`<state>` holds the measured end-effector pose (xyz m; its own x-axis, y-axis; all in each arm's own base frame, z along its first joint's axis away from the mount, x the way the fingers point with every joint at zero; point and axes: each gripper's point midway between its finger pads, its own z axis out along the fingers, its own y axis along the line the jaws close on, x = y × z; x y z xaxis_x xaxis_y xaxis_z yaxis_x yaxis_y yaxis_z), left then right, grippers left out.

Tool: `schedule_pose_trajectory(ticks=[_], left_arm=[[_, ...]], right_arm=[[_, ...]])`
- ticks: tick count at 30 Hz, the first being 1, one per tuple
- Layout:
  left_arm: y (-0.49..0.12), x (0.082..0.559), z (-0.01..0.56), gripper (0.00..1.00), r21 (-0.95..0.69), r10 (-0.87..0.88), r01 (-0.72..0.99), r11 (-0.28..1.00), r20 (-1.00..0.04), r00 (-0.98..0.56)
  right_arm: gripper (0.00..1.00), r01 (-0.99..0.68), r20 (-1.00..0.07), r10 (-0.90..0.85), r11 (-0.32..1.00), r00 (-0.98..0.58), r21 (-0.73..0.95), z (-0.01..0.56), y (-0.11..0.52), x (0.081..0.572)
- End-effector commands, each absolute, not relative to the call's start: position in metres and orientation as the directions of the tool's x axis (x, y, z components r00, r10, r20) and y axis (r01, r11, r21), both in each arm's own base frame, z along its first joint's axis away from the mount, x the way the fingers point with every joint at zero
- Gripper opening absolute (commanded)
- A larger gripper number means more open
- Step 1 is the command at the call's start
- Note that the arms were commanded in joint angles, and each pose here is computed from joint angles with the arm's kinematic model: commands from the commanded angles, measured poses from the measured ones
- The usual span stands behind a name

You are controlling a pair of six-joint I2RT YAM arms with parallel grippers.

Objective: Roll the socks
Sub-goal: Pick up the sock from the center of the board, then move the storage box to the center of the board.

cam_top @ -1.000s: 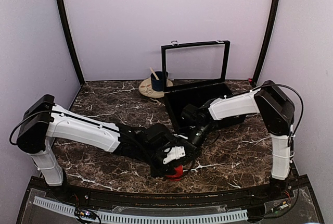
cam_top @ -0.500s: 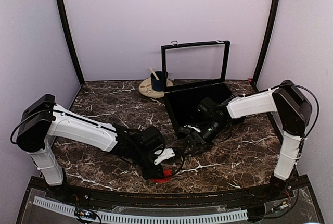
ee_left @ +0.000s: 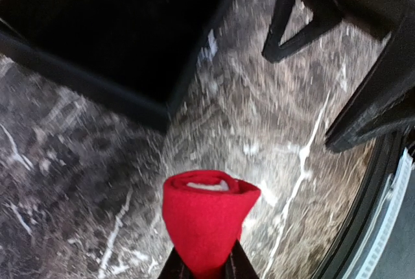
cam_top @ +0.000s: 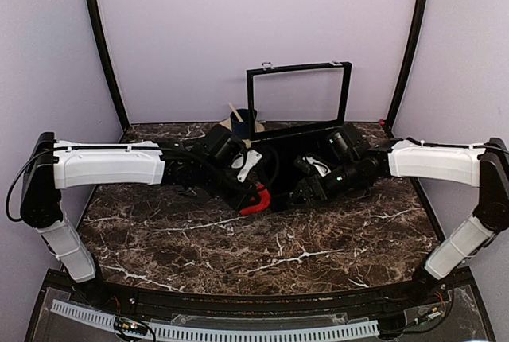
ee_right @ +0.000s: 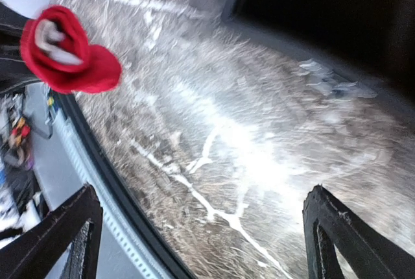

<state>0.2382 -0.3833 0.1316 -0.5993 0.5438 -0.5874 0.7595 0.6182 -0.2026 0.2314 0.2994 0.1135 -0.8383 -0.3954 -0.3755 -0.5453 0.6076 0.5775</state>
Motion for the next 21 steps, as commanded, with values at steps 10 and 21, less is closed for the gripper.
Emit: schedule_pose_trajectory(ticks=[10, 21], left_arm=[[-0.403, 0.308, 0.209, 0.00, -0.295, 0.300, 0.617, 0.730, -0.673, -0.676], [-0.432, 0.351, 0.203, 0.00, -0.312, 0.219, 0.516, 0.798, -0.647, -0.730]], right_arm=[[1.00, -0.228, -0.671, -0.082, 0.965, -0.737, 0.132, 0.178, 0.186, 0.340], [1.00, 0.036, -0.703, 0.006, 0.999, -0.711, -0.028, 0.159, 0.108, 0.383]])
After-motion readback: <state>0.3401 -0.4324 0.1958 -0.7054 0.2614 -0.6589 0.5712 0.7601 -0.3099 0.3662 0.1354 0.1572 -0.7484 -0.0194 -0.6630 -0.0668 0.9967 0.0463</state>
